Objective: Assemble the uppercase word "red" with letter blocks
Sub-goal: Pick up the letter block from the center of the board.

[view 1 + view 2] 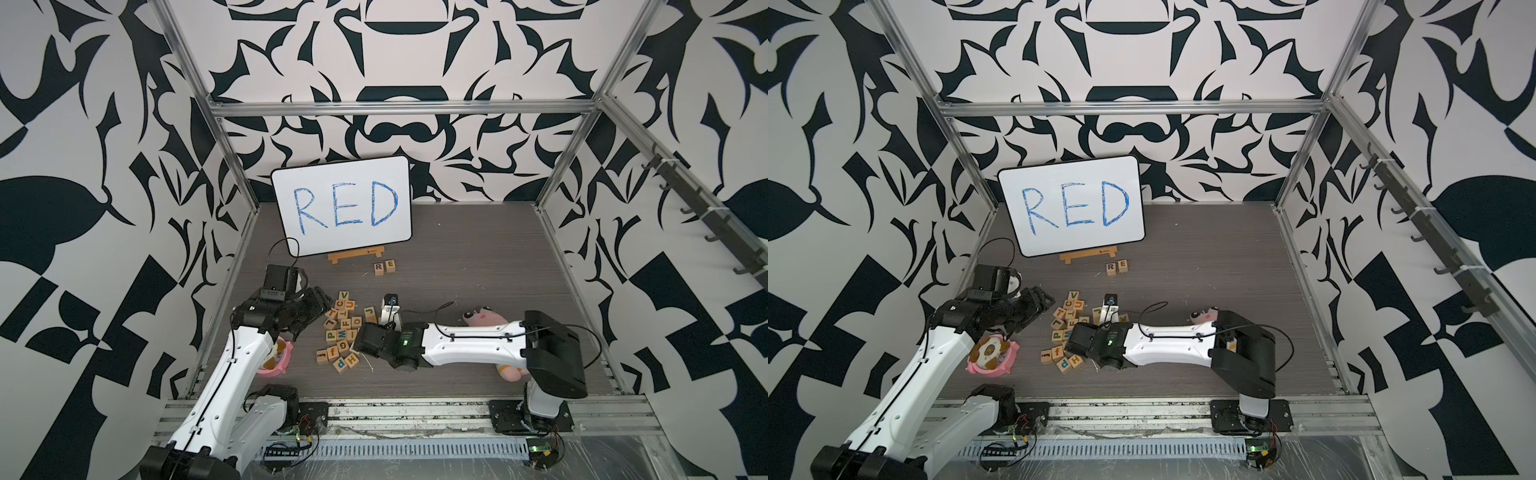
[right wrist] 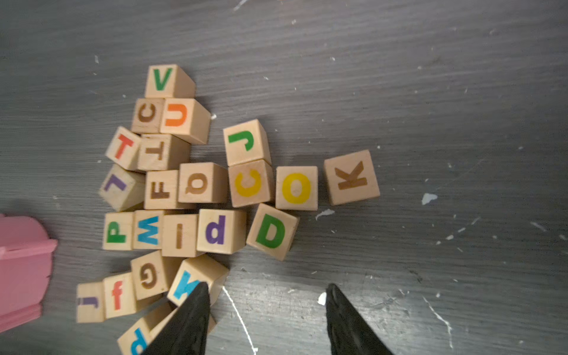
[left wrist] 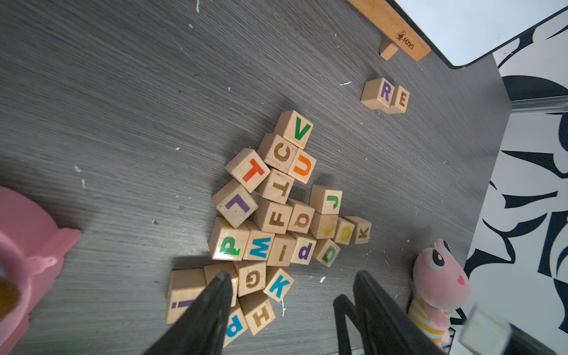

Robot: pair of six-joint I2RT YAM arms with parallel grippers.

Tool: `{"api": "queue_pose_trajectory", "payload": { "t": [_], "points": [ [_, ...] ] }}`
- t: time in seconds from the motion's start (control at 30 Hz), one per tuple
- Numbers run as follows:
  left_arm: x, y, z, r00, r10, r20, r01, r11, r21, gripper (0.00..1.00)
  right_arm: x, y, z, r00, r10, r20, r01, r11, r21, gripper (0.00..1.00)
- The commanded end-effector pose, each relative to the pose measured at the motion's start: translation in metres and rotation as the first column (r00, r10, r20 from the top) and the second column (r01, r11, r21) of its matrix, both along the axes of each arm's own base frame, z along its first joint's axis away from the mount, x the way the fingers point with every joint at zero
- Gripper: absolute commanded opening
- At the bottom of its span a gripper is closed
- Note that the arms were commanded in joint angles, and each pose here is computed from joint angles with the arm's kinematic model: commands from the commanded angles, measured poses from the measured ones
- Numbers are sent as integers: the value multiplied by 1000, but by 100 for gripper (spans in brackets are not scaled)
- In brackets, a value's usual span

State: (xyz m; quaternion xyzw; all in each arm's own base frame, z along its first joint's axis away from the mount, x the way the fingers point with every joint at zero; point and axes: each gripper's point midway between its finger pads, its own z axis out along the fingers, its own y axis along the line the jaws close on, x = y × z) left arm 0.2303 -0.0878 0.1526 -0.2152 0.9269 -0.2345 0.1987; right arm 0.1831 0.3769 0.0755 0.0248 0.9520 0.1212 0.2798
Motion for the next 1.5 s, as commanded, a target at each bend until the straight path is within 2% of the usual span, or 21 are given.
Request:
{"api": "queue_pose_trajectory", "payload": {
  "t": [0.0, 0.17, 0.47, 0.73, 1.47],
  "points": [
    [-3, -1, -1, 1000, -14, -9, 14, 1000, -3, 67, 4, 9, 14, 998, -64, 9, 64, 997, 42, 56],
    [-3, -1, -1, 1000, -13, -7, 13, 1000, -1, 67, 6, 10, 6, 997, -71, 15, 71, 997, 19, 52],
    [-3, -1, -1, 1000, -11, -8, 11, 1000, 1, 67, 15, 19, -2, 997, -77, 29, 77, 997, -10, 51],
    [-3, -1, -1, 1000, -11, -10, 11, 1000, 0, 67, 24, 19, -8, 995, -94, 29, 95, 995, -30, 47],
    [-2, -1, -2, 1000, -11, -12, 11, 1000, 1, 68, 34, 8, -1, 993, -97, 61, 100, 993, -63, 45]
  ]
}}
